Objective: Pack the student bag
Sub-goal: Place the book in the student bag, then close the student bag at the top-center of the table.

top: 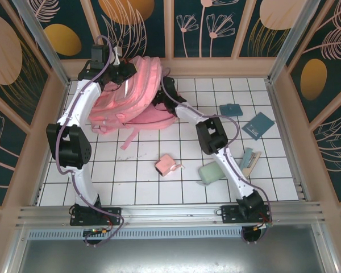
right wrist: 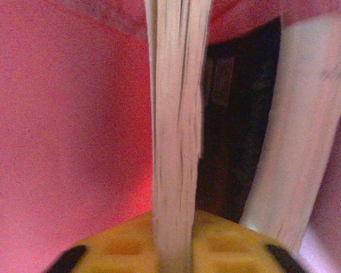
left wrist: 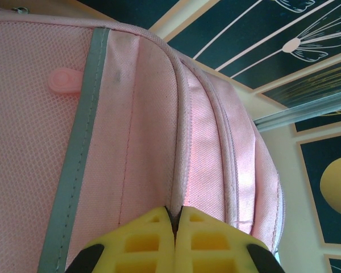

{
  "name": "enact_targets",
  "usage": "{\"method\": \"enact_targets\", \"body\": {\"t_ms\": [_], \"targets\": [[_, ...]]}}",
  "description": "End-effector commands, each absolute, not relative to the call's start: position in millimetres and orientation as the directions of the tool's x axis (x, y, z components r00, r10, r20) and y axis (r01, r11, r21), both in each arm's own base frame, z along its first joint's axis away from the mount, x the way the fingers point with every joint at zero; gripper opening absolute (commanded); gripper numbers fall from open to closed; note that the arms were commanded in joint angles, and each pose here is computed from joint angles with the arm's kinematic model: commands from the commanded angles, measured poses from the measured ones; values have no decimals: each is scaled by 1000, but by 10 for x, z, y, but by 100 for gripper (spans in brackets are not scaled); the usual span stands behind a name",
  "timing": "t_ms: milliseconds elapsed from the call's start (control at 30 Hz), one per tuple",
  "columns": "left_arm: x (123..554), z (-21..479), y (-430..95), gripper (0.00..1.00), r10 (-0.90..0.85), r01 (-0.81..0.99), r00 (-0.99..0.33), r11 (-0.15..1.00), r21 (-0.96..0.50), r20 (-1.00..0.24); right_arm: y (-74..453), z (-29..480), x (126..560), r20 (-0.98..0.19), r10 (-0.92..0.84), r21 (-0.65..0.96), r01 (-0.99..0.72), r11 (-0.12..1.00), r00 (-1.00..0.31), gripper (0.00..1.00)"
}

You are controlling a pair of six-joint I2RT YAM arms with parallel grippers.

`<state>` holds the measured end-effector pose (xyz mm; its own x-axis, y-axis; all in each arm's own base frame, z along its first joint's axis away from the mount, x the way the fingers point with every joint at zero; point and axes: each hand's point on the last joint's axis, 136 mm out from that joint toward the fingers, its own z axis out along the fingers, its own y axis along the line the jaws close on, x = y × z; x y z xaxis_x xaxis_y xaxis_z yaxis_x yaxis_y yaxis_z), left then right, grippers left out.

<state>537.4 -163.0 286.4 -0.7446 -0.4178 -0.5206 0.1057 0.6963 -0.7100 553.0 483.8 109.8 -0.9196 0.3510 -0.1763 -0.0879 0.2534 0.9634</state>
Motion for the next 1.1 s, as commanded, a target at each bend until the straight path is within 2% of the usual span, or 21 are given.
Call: {"method": "enact_targets", "body": {"t_ms": [0,100,267,467,600,767,1067], "targets": [[5356,3405,-1773,0,-404,276,-672,641,-716,-621,4850,1058,5439,-176,315,950,-76,304,-933,36],[5369,3380,-1760,0,-400,271,-670,652,-708,-625,4793,1110,5381,-211,302,934,-102,341,-929,47],[5393,3318,-1734,0,-389,261,-670,675,-690,-633,4689,1386,5323,-296,276,904,-174,390,-914,56],[5436,3113,-1666,0,-377,221,-675,718,-660,-635,4520,1628,5205,-347,254,876,-216,431,-903,59],[5451,2942,-1630,0,-371,194,-683,738,-646,-629,4231,1695,5104,-382,278,844,-210,493,-881,59],[5461,2684,-1623,0,-370,165,-705,744,-647,-605,3797,1704,4852,-406,313,807,-176,564,-858,58],[5436,2015,-1519,0,-351,62,-755,803,-593,-554,2256,1689,4639,-462,493,683,59,728,-737,58]]}}
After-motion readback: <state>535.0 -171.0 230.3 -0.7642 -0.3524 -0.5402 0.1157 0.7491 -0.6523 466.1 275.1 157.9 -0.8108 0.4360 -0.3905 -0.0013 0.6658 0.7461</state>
